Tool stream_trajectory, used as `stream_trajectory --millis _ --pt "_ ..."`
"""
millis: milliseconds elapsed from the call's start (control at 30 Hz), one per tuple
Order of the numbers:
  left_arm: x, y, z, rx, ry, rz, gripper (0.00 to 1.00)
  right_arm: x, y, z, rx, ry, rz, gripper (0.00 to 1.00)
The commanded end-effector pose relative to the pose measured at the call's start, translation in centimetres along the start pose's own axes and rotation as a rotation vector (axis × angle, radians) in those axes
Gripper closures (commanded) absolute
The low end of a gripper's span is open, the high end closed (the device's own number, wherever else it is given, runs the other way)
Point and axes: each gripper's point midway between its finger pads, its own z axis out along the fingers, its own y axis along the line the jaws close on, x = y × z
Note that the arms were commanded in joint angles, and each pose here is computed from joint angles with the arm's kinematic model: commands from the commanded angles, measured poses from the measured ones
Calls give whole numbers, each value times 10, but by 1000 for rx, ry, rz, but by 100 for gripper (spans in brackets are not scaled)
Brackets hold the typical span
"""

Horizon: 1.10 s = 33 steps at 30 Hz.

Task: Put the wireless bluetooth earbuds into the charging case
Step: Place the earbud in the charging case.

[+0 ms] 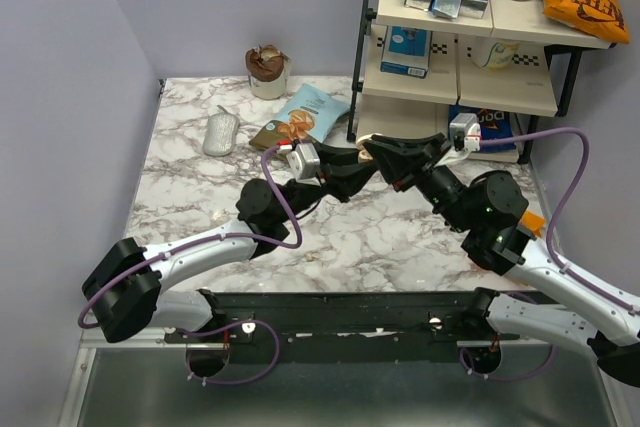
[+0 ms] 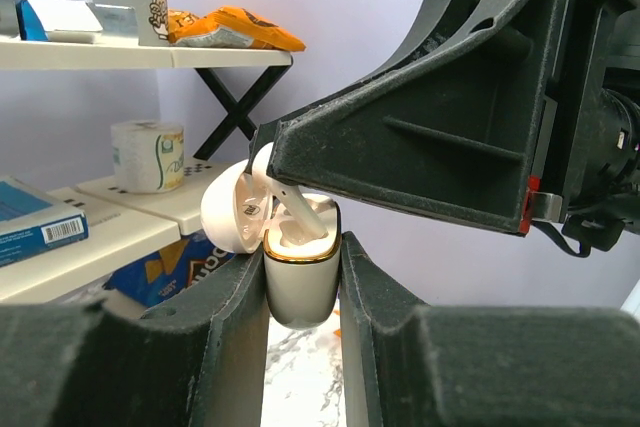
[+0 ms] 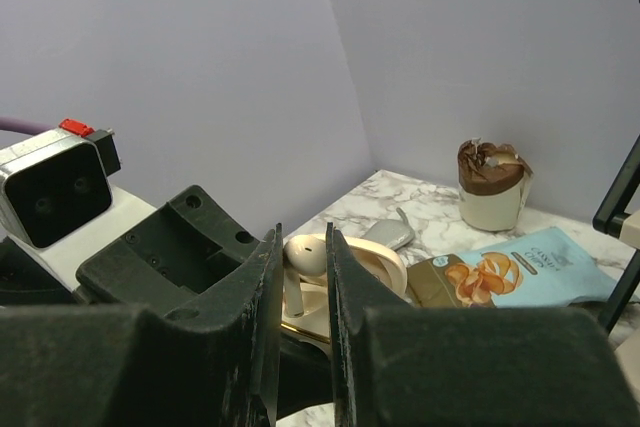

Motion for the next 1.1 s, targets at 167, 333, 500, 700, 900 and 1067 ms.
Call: stream_trajectory --millis 167,333,500,700,900,1067 --pt "-22 -11 4 47 -51 27 100 6 -8 -10 37 10 -22 99" --pt "-27 -9 3 33 -62 29 100 13 -14 -15 57 20 -22 99" --pt "-30 -7 2 18 -67 43 100 16 -15 -19 63 26 -20 99" --pt "-32 -5 1 8 -72 45 100 16 -17 -22 68 29 -21 99" --pt "-35 -5 1 6 -80 47 100 18 -18 -26 73 32 -19 99" --pt "-33 -5 2 10 -76 45 100 16 -18 -25 75 25 -18 99"
